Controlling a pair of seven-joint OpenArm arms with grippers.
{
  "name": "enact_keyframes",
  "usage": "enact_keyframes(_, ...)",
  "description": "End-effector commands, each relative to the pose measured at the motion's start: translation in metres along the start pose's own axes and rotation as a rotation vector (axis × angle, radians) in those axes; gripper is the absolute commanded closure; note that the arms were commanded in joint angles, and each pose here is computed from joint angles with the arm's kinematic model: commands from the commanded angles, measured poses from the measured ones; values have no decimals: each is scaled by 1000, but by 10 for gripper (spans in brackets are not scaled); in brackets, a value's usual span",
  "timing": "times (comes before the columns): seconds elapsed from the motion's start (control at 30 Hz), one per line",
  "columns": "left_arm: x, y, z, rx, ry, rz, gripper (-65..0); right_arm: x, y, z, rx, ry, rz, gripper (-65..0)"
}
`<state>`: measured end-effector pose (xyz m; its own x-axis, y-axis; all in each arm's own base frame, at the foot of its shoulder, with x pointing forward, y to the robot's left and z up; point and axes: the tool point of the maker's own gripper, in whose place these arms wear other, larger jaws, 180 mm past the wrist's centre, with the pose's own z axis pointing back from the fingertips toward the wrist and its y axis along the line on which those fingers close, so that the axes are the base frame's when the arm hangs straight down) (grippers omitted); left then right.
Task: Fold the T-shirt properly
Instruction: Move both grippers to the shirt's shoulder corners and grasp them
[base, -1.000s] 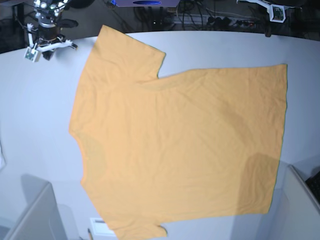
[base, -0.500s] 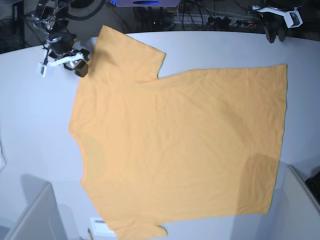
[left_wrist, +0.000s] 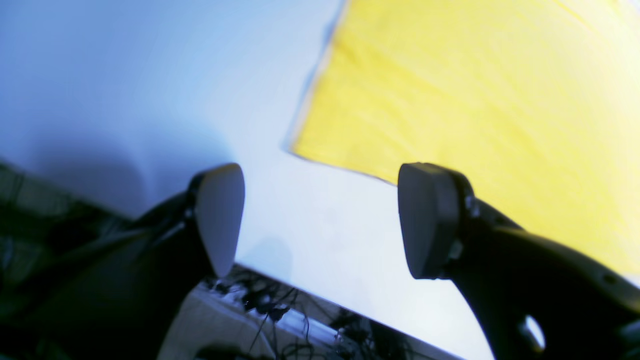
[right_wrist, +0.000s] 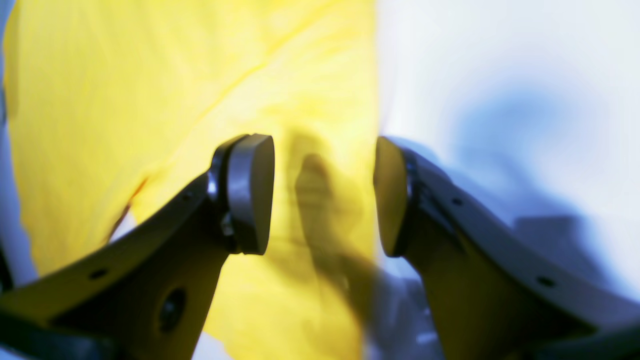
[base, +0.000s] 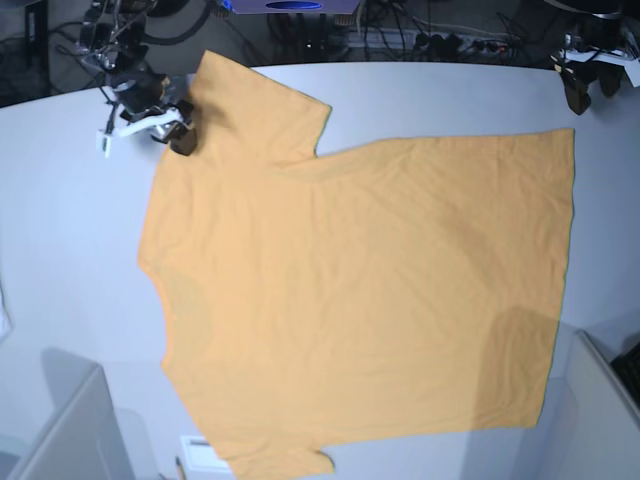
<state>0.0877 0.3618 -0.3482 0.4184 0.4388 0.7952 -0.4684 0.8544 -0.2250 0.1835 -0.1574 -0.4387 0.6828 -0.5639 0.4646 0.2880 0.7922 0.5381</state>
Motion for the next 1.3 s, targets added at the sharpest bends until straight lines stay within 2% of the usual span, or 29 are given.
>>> enact_keyframes(0.0,13,3,2,-10,-24,-17,-464,-22,-1,0,-16,85,4,-299)
enact_keyframes(0.23,11,24,-6,-3,53,23,-464,-44,-4,5,-34,120,-31,-296)
enact_keyframes(0.3,8,22,-9,-16,61,27,-464,-46,-11,10,-53,120,-38,-270)
enact_keyframes(0.4,6,20,-12,-24,67,34,-464,-47,-14,12,-61,124,-43,-183)
enact_keyframes(0.53,-11,11,-28,-54,100,77,-464,-49,-13,12,-57,131,-39,0)
enact_keyframes(1.27,-43,5,-87,-65,119,304,-461,-44,-13,11,-57,120,-34,0)
